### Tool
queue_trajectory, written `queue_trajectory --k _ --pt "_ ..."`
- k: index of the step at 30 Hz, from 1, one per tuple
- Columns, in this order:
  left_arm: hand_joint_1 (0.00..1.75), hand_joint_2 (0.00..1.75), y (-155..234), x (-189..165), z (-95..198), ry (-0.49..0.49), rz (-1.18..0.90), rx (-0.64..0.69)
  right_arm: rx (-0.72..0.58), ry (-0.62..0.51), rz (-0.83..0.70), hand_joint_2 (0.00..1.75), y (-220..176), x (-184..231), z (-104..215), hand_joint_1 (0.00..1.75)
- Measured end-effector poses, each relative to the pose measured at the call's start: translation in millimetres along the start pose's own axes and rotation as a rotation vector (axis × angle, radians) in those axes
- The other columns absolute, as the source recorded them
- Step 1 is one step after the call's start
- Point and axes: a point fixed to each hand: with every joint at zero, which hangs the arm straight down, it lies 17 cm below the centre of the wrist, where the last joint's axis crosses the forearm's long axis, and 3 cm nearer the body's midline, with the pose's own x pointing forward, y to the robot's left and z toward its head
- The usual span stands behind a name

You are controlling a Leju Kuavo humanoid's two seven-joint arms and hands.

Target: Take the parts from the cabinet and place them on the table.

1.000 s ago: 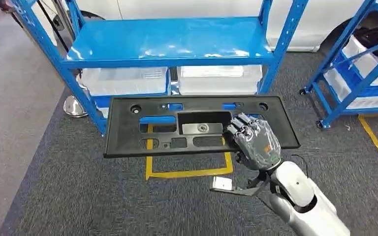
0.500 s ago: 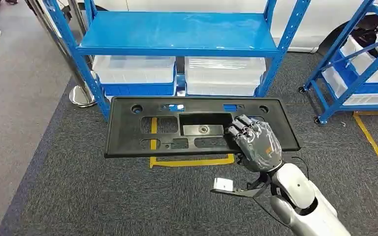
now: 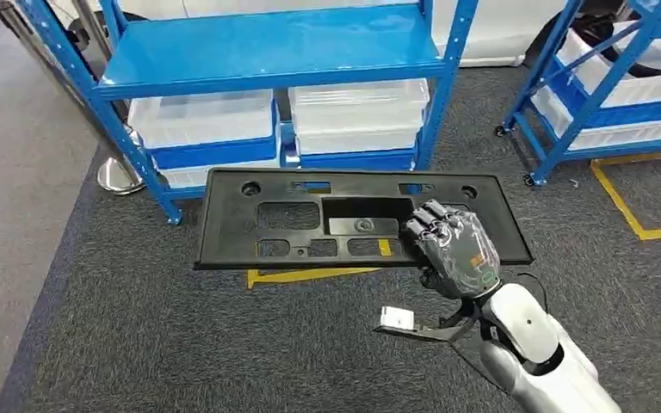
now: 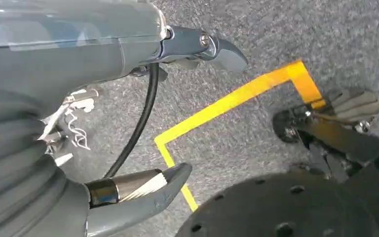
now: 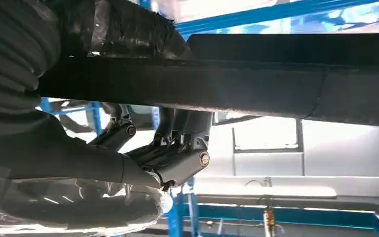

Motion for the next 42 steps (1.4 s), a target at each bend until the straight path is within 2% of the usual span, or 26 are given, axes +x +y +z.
queue_trajectory --k 16,29,42 --pt "0.0 1.75 4 -6 1 0.019 0.015 0.012 0.006 0.029 0.016 1.75 -2 -14 4 1.75" --pt "0.0 1.75 6 -5 1 0.018 0.031 0.02 0.034 0.085 0.045 1.75 3 -36 29 1.75" --pt "0.0 1.75 7 -13 1 0.033 0.061 0.03 0.053 0.113 0.042 1.75 8 -41 45 1.75"
